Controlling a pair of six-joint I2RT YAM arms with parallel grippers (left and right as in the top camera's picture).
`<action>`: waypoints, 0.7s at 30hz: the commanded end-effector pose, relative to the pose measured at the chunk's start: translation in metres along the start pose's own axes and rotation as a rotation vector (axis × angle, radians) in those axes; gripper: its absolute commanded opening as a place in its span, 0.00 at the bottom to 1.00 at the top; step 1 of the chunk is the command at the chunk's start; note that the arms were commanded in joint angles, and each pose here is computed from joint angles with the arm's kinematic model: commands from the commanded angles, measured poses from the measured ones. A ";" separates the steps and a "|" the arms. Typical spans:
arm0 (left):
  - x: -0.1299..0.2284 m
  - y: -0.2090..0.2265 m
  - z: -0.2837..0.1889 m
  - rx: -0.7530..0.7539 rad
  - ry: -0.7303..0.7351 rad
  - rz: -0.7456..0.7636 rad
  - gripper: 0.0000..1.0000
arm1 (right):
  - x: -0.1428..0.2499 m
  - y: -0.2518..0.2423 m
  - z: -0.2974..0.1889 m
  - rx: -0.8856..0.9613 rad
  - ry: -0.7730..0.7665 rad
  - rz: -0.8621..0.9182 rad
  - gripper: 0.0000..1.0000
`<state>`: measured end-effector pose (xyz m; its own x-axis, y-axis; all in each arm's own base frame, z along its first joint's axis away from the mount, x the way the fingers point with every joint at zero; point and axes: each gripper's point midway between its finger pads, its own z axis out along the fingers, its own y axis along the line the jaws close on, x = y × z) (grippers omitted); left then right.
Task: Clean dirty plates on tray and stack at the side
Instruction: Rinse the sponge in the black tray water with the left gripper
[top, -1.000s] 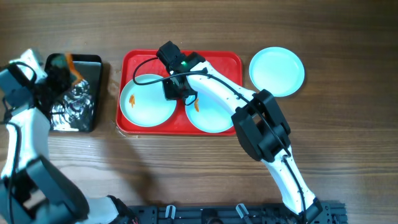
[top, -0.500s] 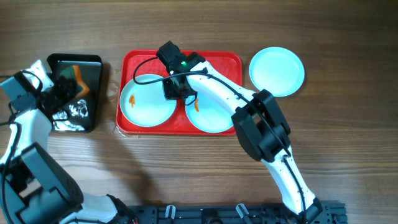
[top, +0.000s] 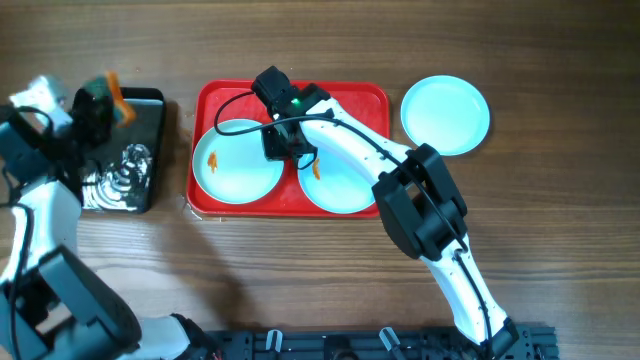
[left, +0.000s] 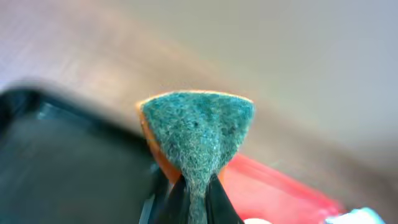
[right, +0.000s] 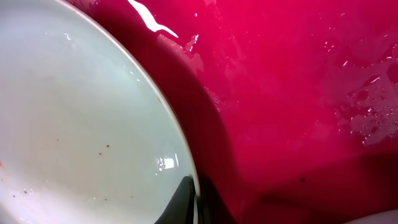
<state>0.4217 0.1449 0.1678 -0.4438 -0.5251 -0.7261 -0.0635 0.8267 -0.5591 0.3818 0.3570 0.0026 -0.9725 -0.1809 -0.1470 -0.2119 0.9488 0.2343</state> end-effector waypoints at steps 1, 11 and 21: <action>-0.037 -0.041 -0.035 0.227 -0.069 -0.083 0.04 | 0.015 -0.041 0.031 0.141 0.054 0.017 0.04; 0.040 0.035 -0.023 0.149 0.096 -0.140 0.04 | 0.016 -0.041 0.031 0.138 0.059 0.003 0.05; -0.052 -0.042 -0.092 0.560 -0.091 0.042 0.04 | 0.016 -0.041 0.031 0.139 0.059 0.001 0.04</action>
<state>0.3777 0.1715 0.2300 -0.3028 -0.4954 -0.8142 0.4103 0.7033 -0.5806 0.3820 0.3568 0.0026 -0.9708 -0.1886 -0.1484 -0.2197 0.9472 0.2335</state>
